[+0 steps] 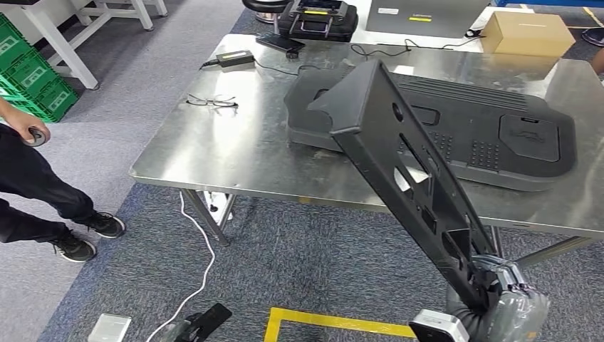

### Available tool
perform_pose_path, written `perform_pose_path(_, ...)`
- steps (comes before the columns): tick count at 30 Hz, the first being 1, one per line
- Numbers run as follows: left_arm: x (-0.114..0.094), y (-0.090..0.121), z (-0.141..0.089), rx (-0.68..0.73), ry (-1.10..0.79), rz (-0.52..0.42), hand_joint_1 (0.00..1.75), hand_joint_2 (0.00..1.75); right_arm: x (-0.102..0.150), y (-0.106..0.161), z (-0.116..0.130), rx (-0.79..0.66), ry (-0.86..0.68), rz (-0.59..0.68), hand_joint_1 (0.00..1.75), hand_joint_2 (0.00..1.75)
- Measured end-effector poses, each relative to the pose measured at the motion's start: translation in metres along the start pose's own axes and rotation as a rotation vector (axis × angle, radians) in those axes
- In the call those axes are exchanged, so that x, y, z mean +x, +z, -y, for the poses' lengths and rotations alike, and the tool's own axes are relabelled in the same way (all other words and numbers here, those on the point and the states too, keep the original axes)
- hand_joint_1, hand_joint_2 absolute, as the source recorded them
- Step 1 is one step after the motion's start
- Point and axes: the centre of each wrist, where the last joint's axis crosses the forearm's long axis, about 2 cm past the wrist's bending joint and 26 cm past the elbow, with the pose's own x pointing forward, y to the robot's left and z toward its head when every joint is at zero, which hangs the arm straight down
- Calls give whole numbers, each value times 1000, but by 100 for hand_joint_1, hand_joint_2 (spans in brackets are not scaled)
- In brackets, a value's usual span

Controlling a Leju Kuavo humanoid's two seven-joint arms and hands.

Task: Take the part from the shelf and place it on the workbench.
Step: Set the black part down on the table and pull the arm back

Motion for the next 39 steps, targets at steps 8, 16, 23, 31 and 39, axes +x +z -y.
perform_pose_path(8,1,-1,0,-20,-1,11,0,131,0,-7,3,-15,24,40,175,175)
perform_pose_path(16,9,-5,-4,-23,-52,-15,0,0,-8,-36,4,-21,173,137,175,175)
perform_pose_path(23,21,-10,-7,-31,-100,-5,0,0,-28,-85,1,-25,382,198,175,175)
perform_pose_path(31,27,-13,-8,-45,-129,0,0,0,-49,-133,1,-13,518,217,175,175)
perform_pose_path(39,33,-16,-9,-73,-174,-3,0,0,-66,-219,6,19,734,187,175,175)
